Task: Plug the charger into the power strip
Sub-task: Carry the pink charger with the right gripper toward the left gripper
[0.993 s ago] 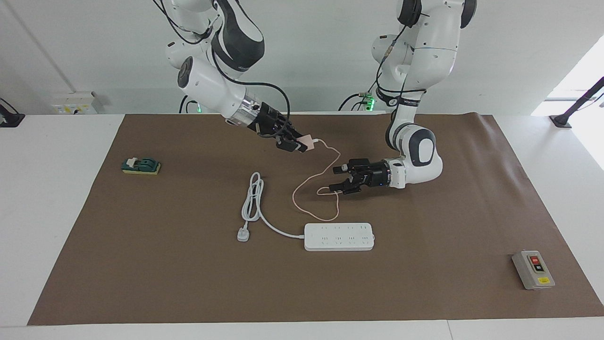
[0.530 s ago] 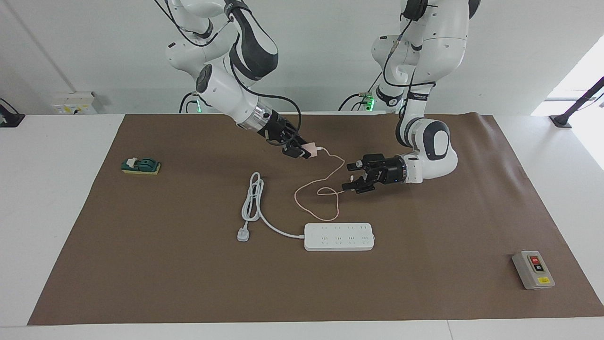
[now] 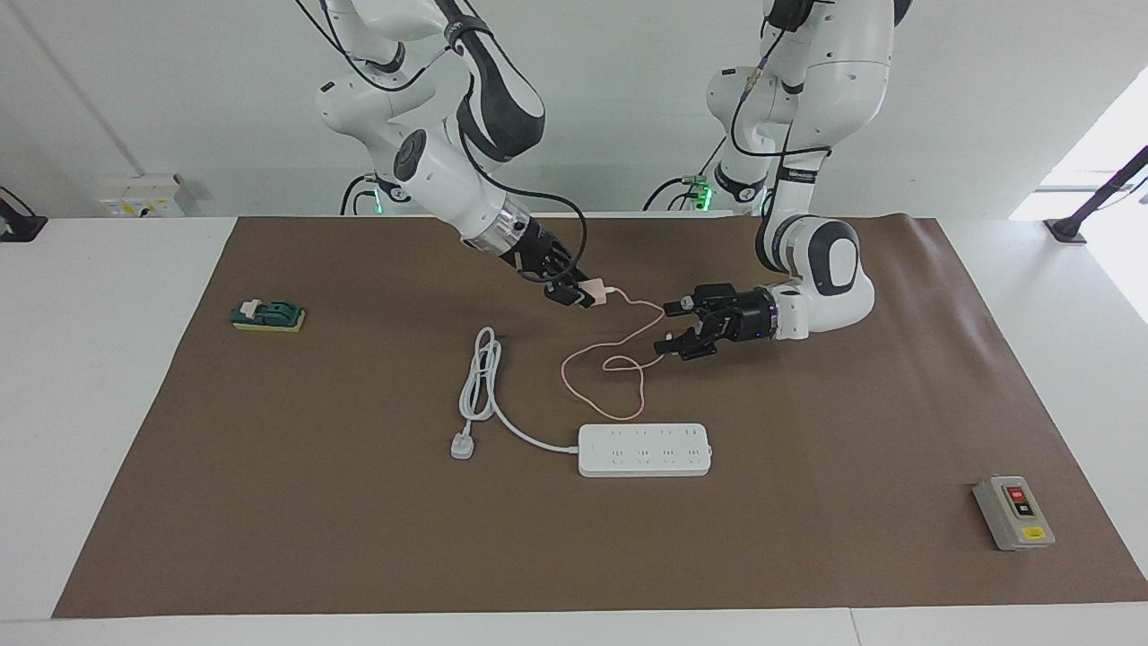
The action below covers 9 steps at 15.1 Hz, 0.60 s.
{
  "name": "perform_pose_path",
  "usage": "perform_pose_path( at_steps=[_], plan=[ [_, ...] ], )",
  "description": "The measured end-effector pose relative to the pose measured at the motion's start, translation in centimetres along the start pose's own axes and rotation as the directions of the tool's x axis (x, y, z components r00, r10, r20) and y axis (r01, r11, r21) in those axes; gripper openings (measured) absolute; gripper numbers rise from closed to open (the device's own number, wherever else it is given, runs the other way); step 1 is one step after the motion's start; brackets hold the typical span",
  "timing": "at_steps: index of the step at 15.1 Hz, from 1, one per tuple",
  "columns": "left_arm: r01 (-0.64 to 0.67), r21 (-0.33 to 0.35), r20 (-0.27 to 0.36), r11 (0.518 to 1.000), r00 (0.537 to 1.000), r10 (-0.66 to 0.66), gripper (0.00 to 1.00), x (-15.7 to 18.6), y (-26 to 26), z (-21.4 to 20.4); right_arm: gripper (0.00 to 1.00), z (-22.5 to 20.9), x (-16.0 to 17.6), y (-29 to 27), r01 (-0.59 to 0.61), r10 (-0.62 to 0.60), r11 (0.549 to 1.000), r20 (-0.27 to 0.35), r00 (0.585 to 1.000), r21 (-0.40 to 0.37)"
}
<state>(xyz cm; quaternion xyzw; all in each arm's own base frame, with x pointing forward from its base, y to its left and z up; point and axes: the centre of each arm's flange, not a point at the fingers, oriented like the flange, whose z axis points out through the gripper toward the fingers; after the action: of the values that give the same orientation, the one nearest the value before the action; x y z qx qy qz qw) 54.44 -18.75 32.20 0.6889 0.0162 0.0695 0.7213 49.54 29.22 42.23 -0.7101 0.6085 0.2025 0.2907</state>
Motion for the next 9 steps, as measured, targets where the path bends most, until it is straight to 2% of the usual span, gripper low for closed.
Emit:
perform_pose_path(
  at_steps=[5,9],
  plan=[
    [0.021,0.008,0.004,1.000,1.000,-0.021,1.00,-0.7,-0.8,0.0,0.47,-0.2,0.3,-0.2,-0.007,0.007,1.000,-0.001,1.000,0.006],
    [0.090,0.020,0.005,0.996,0.996,-0.090,1.00,-2.1,-2.2,-0.2,0.47,-1.1,0.4,-1.2,-0.072,0.072,0.997,0.005,0.997,0.029]
  ],
)
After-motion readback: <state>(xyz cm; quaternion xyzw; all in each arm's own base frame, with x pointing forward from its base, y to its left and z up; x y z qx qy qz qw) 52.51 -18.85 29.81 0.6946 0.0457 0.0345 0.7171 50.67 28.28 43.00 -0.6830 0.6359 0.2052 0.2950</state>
